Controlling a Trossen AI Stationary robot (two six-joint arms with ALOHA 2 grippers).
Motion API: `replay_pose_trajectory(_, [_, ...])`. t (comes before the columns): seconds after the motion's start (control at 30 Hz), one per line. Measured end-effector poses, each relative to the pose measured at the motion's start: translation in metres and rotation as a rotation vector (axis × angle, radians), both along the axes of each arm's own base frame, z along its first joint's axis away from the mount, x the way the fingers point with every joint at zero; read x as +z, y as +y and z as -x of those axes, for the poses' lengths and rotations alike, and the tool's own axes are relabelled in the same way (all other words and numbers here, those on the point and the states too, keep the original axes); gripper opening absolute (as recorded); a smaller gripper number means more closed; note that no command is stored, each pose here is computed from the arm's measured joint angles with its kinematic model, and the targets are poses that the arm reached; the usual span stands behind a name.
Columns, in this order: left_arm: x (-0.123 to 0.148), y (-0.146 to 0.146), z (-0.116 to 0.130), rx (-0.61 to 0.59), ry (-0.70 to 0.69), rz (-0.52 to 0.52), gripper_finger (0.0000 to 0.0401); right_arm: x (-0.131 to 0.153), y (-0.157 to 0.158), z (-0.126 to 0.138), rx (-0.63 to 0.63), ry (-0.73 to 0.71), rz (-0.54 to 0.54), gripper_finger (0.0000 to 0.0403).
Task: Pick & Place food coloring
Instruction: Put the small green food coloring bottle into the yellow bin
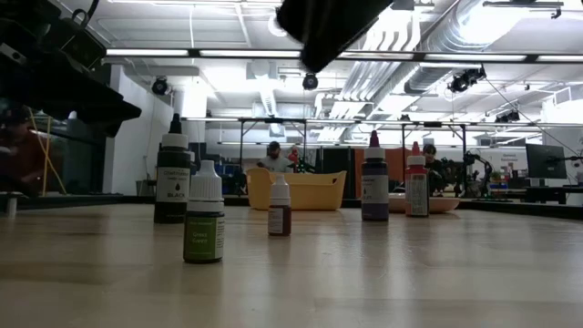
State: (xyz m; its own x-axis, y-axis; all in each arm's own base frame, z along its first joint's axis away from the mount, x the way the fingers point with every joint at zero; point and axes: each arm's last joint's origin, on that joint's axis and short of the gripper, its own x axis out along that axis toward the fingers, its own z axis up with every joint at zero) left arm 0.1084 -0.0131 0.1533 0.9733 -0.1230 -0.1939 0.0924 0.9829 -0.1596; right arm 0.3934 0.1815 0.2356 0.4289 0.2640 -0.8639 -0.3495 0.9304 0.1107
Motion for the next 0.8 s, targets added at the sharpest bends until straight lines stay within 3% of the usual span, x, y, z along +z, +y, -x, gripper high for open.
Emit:
replay_pose_trajectory(0.2, [0.0, 0.0, 0.0, 0.0, 0.0, 0.0, 0.0163, -0.019, 0.004, -0.017, -0.038, -0.008, -0.037, 0.0108])
replay_pose_trajectory(0.57, [0.0, 0.0, 0.0, 0.0, 0.0, 0.0, 0.0163, -0.045, 0.003, -0.03, -0.127, -0.013, -0.006, 0.0181])
replay_pose_trajectory(0.8, [0.0, 0.0, 0.0, 0.0, 0.0, 0.0, 0.0163, -0.058, 0.006, -0.037, -0.136, -0.042, -0.009, 0.0188])
